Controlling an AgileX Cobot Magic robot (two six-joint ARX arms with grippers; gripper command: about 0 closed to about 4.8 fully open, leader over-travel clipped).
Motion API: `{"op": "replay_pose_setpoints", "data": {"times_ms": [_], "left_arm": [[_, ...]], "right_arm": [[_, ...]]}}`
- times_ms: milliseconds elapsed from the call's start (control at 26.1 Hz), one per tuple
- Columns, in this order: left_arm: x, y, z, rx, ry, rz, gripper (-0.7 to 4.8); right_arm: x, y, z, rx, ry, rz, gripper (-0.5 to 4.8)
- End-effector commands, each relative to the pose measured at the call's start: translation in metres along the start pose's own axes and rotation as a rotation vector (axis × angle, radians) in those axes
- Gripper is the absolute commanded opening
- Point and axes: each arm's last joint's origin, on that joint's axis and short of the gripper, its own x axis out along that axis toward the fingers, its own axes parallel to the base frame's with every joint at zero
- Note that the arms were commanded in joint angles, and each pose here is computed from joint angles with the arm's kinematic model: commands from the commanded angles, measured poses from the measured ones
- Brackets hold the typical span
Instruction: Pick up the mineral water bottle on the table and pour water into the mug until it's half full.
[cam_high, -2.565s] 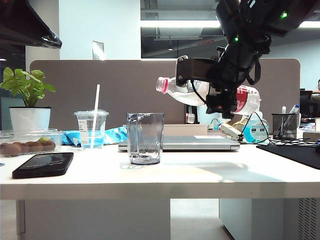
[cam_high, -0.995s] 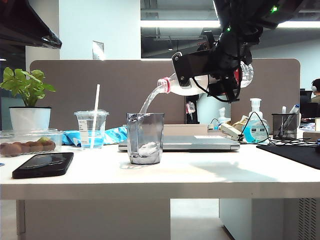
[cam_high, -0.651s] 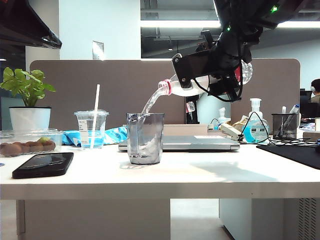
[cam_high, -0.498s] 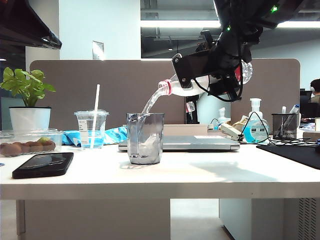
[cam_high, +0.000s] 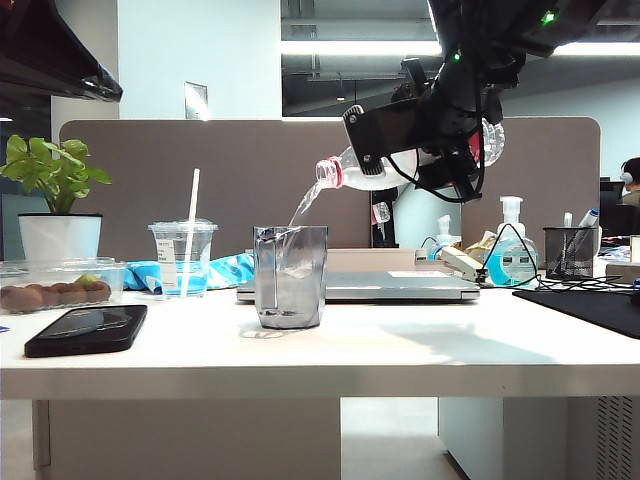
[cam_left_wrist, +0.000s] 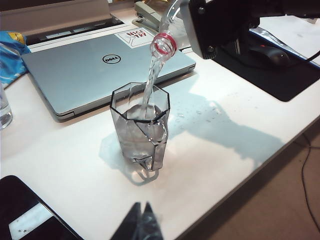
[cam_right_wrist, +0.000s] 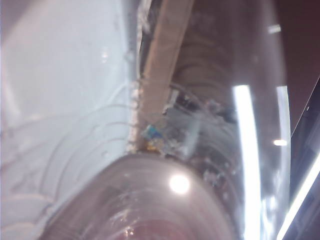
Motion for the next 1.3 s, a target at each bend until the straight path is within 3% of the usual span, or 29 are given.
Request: {"op": "replay_pose_setpoints", "data": {"times_ms": [38, 383, 574, 651, 689, 919, 995, 1110, 1302], "left_arm": [[-0.001, 0.0, 0.002, 0.004, -0.01, -0.004, -0.05], [-0.001, 0.0, 0.002, 0.007, -0.01, -0.004, -0.05], [-0.001, 0.0, 0.002, 0.006, -0.01, -0.004, -0.05], [-0.001, 0.0, 0.002, 0.006, -0.011, -0.004, -0.05], [-0.001, 0.0, 0.002, 0.007, -0.01, -0.004, -0.05], [-0.001, 0.0, 0.002, 0.006, -0.01, -0.004, -0.05], [-0.001, 0.0, 0.002, 0.006, -0.009, -0.004, -0.05], [-0.001, 0.0, 0.002, 0.006, -0.008, -0.004, -0.05], [-0.001, 0.0, 0.0, 0.002, 0.004, -0.005, -0.05]], "right_arm": [[-0.003, -0.01, -0.002, 0.016, 0.01, -0.048, 2.74], [-0.003, -0.012, -0.003, -0.012, 0.03, -0.072, 2.74], [-0.005, -0.01, 0.004, 0.13, 0.004, -0.046, 2.74], [-0.006, -0.009, 0.01, 0.233, -0.015, -0.029, 2.74], [-0.006, -0.007, 0.011, 0.377, -0.045, -0.005, 2.74], [-0.006, 0.001, 0.014, 0.793, -0.118, 0.055, 3.0], [-0.005, 0.01, 0.011, 1.068, -0.154, 0.083, 3.2], [-0.004, 0.027, 0.007, 1.322, -0.208, 0.103, 3.19], [-0.003, 0.065, 0.011, 1.51, -0.261, 0.069, 3.14]]}}
